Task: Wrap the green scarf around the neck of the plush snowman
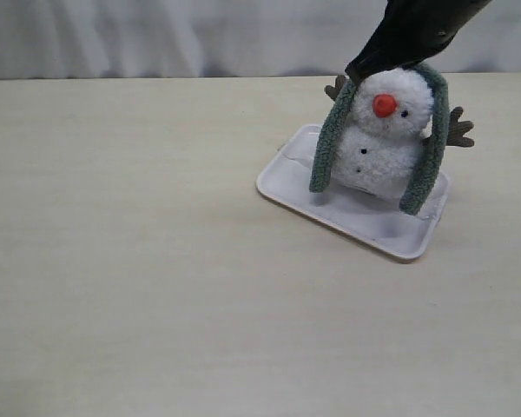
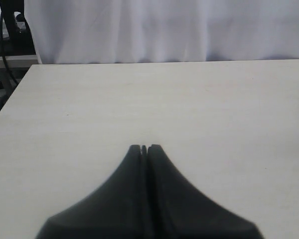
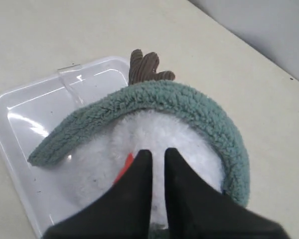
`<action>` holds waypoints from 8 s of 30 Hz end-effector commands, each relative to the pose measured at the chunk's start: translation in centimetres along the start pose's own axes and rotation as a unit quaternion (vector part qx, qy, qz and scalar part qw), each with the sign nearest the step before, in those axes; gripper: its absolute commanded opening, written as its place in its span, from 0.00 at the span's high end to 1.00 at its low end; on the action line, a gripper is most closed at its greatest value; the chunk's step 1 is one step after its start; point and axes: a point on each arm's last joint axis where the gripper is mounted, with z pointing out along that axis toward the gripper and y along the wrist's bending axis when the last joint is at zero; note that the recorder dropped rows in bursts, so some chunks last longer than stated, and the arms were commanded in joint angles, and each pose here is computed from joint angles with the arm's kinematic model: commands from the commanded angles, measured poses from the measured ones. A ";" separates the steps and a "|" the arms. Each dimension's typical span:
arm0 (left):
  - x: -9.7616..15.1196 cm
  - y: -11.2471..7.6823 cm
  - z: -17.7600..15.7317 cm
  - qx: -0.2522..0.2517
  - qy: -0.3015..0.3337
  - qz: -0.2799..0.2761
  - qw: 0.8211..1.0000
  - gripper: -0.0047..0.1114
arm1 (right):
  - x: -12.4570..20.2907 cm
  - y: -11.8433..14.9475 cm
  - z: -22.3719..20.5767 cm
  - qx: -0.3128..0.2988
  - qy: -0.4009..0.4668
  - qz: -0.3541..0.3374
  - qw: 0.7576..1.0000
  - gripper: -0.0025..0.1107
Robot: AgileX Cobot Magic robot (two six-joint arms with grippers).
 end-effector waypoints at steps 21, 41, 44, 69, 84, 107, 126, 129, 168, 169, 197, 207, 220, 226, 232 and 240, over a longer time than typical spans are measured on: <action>0.0 0.0 0.0 -0.002 -0.007 -0.004 1.000 0.96 | 0.5 -1.2 4.4 0.118 0.038 -0.018 0.992 0.90; 0.0 0.0 0.0 -0.002 -0.007 -0.004 1.000 0.96 | 2.3 -2.7 8.2 0.127 0.074 0.021 0.989 0.94; 0.0 0.0 0.0 -0.002 -0.007 -0.004 1.000 0.96 | 2.6 -2.0 9.1 0.100 0.089 0.002 0.991 0.94; 0.0 0.0 0.0 -0.002 -0.007 -0.004 1.000 0.96 | 0.9 -2.5 4.6 0.069 0.015 0.023 0.997 0.94; 0.0 0.0 0.0 -0.002 -0.007 -0.004 1.000 0.96 | 2.9 -4.1 9.3 0.064 0.040 0.106 0.991 0.94; 0.0 0.0 0.0 -0.002 -0.007 -0.004 1.000 0.96 | 4.2 -3.0 9.7 0.019 0.100 0.115 0.988 0.94; 0.0 0.0 0.0 -0.002 -0.007 -0.004 1.000 0.96 | 2.1 -3.3 2.6 -0.044 0.021 0.097 0.994 0.69; 0.0 0.0 0.0 -0.002 -0.007 -0.004 1.000 0.96 | 2.1 -3.1 2.6 -0.054 0.017 0.092 0.994 0.54; 0.0 0.0 0.0 -0.002 -0.006 -0.004 1.000 0.96 | 4.7 0.8 5.9 -0.074 0.127 -0.010 0.989 0.94; 0.0 0.0 0.0 -0.002 -0.006 -0.004 1.000 0.96 | 4.7 0.8 5.9 -0.074 0.127 -0.010 0.989 0.94; -6.1 -0.9 -2.0 0.097 -0.330 -0.127 0.930 0.96 | 4.6 0.8 5.9 -0.072 0.119 -0.010 0.990 0.94; -9.9 -6.2 4.3 0.369 -0.194 0.013 0.909 0.96 | 4.6 0.8 5.9 -0.072 0.121 -0.007 0.990 0.94; -6.4 -15.7 21.9 0.474 -0.057 0.160 0.864 0.89 | 4.6 0.8 5.9 -0.071 0.120 -0.005 0.990 0.94; -4.8 -20.5 28.3 0.499 -0.004 0.159 0.852 0.59 | 4.5 0.8 5.9 -0.074 0.116 -0.001 0.991 0.94; -3.7 -25.2 32.3 0.473 0.058 0.207 0.855 0.53 | 4.5 0.8 5.9 -0.074 0.116 -0.001 0.991 0.94; -3.9 -28.8 34.9 0.442 0.047 0.224 0.867 0.54 | 4.5 0.8 5.9 -0.074 0.116 0.002 0.991 0.94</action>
